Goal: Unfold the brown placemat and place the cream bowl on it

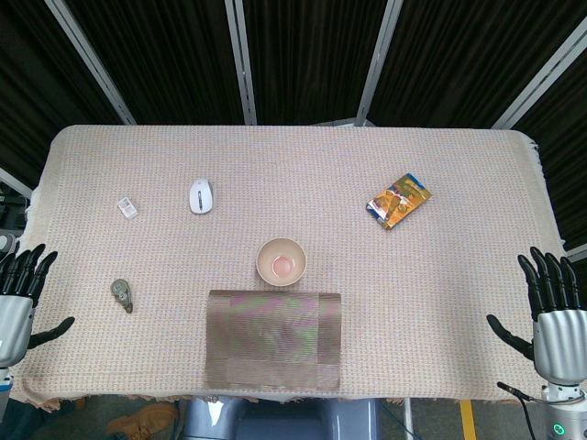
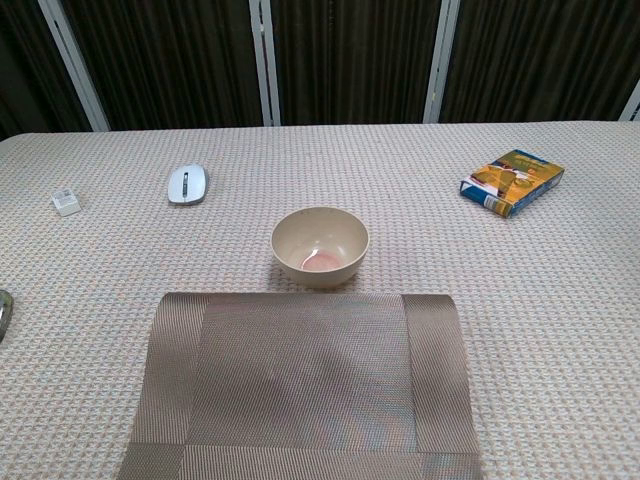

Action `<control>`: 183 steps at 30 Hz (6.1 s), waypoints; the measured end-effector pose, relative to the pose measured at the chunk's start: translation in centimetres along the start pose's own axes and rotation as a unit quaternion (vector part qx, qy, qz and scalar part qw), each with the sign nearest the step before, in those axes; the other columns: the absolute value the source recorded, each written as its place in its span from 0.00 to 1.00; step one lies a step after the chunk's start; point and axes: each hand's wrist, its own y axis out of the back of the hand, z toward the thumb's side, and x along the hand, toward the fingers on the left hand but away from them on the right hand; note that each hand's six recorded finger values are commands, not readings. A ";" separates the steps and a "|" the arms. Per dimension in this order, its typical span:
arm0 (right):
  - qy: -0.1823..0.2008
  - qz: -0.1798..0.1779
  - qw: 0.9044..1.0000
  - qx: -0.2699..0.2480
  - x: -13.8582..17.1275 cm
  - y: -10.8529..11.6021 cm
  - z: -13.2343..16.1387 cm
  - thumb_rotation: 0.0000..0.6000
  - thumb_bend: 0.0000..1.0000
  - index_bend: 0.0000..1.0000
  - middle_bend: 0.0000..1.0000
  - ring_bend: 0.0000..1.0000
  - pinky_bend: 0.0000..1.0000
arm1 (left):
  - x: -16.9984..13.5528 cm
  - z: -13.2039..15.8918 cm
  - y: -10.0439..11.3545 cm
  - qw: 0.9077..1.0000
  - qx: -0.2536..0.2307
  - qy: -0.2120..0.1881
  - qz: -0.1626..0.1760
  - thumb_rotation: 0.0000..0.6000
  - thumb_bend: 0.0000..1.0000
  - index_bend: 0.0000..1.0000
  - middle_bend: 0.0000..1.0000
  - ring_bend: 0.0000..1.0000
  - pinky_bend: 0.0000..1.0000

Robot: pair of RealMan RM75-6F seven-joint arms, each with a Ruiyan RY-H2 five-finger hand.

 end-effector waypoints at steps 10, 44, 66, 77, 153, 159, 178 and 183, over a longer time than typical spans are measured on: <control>-0.010 0.017 1.000 0.011 0.0 -0.3 -0.2 1.00 0.00 0.00 0.00 0.00 0.00 | 1.4 1.5 -1.1 0.999 -0.020 -0.035 -0.032 1.00 0.00 0.00 0.00 0.00 0.00; -0.079 0.038 0.995 0.037 -1.7 -1.5 -4.3 1.00 0.00 0.00 0.00 0.00 0.00 | 16.8 26.1 -14.4 0.926 0.049 -0.350 -0.136 1.00 0.26 0.35 0.00 0.00 0.00; -0.075 0.039 0.996 0.020 -1.6 -1.2 -4.3 1.00 0.00 0.00 0.00 0.00 0.00 | 17.9 26.6 -13.8 0.937 0.060 -0.329 -0.098 1.00 0.49 0.62 0.00 0.00 0.00; -0.064 0.047 0.997 0.013 -1.2 -1.2 -3.6 1.00 0.00 0.00 0.00 0.00 0.00 | 20.2 14.5 -9.0 0.972 0.085 -0.209 -0.061 1.00 0.49 0.62 0.00 0.00 0.00; -0.064 0.047 0.997 -0.009 -1.0 -0.3 -3.6 1.00 0.00 0.00 0.00 0.00 0.00 | -1.8 17.8 -17.1 0.881 -0.064 -0.421 -0.208 1.00 0.01 0.34 0.00 0.00 0.00; -0.064 0.047 0.997 -0.009 -1.0 -0.3 -3.6 1.00 0.00 0.00 0.00 0.00 0.00 | -1.7 17.7 -17.4 0.882 -0.060 -0.420 -0.205 1.00 0.01 0.34 0.00 0.00 0.00; -0.065 0.047 0.997 -0.008 -1.0 -0.3 -3.7 1.00 0.00 0.00 0.00 0.00 0.00 | -1.5 18.1 -17.9 0.883 -0.055 -0.423 -0.196 1.00 0.12 0.36 0.00 0.00 0.00; -0.065 0.047 0.997 -0.008 -1.0 -0.3 -3.7 1.00 0.00 0.00 0.00 0.00 0.00 | -1.5 18.2 -17.8 0.882 -0.053 -0.426 -0.196 1.00 0.15 0.37 0.00 0.00 0.00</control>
